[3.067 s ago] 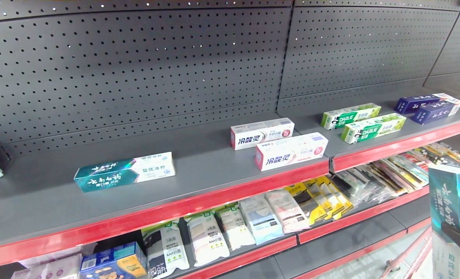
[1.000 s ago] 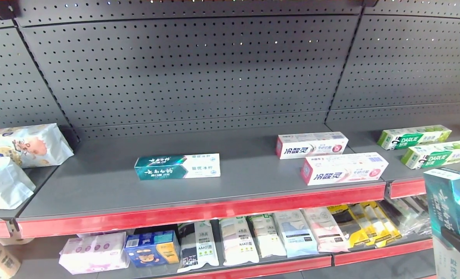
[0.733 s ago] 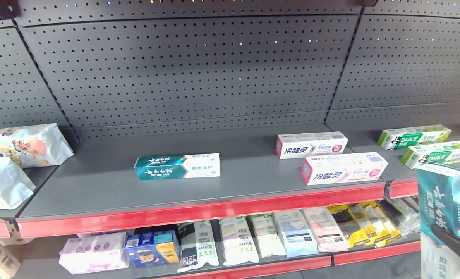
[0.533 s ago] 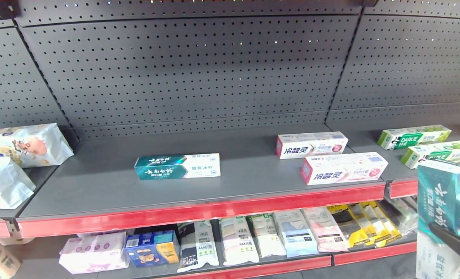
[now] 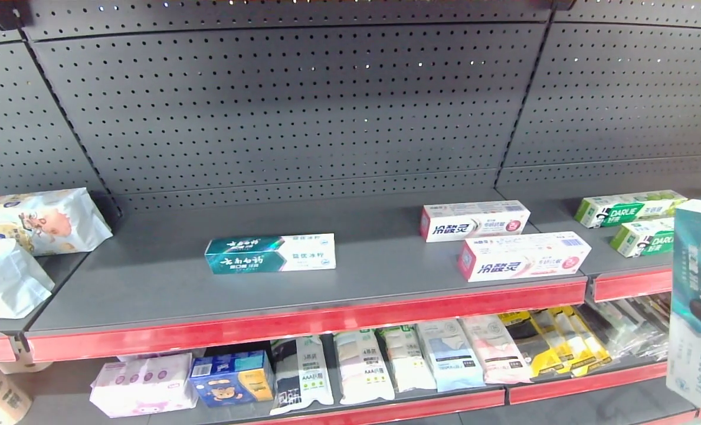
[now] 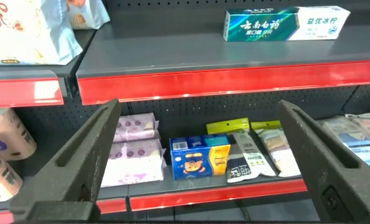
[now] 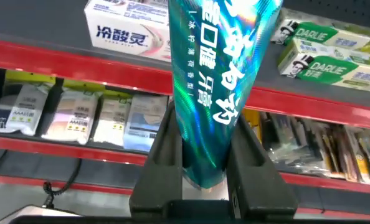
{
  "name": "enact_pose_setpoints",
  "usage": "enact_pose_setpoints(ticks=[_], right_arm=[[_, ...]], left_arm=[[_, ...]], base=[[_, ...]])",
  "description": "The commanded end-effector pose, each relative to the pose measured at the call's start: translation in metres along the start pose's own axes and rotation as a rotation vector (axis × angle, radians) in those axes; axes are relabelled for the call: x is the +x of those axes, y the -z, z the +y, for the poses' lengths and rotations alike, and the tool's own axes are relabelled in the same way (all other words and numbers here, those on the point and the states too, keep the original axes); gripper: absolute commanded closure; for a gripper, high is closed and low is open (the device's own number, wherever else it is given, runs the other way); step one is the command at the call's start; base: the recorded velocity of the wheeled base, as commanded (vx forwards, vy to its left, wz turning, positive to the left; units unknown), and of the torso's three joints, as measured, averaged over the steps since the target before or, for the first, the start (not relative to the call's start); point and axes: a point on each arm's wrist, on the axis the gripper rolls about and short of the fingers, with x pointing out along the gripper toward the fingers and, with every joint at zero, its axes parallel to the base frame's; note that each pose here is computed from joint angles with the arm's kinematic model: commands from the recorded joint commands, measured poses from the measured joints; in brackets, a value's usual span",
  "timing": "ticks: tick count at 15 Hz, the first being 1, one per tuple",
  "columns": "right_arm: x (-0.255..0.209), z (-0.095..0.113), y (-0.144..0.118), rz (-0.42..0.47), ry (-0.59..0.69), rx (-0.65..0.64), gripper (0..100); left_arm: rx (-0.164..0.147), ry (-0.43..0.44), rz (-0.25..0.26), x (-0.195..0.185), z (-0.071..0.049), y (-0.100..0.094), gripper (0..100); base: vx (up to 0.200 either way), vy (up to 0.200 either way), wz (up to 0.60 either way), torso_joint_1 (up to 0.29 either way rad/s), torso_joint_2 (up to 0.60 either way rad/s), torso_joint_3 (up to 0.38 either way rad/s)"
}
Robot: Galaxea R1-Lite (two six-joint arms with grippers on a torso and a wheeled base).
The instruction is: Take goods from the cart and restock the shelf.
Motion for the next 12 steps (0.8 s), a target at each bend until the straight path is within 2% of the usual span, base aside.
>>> enact_pose_setpoints(ticks=[1,3,7,10,11,12], right_arm=[[-0.001,-0.002,-0.005,-0.018,0.013,0.018,100],[-0.008,0.0,0.002,-0.021,0.028,0.061,100],[-0.017,0.003,0.017,0.017,0.052,0.057,100],[-0.027,0.005,0.023,0.057,0.052,0.059,100],[-0.029,0.005,0.024,0.062,0.074,0.058,100],[-0.03,0.005,0.024,0.06,0.084,0.058,100]], left_arm=[[0.0,0.0,0.001,0.0,0.0,0.0,0],[0.0,0.001,0.001,0.0,0.0,0.0,0],[0.003,0.003,0.006,0.0,0.0,0.0,0],[0.012,-0.014,0.092,0.007,0.0,-0.002,0],[0.043,0.003,0.07,0.005,-0.001,-0.002,0],[0.092,0.072,0.029,0.002,-0.001,-0.002,0]], base=[[0.0,0.0,0.0,0.0,0.0,0.0],[0.0,0.0,0.0,0.0,0.0,0.0],[0.0,0.0,0.0,0.0,0.0,0.0],[0.0,0.0,0.0,0.0,0.0,0.0],[0.0,0.0,0.0,0.0,0.0,0.0],[0.0,0.0,0.0,0.0,0.0,0.0]])
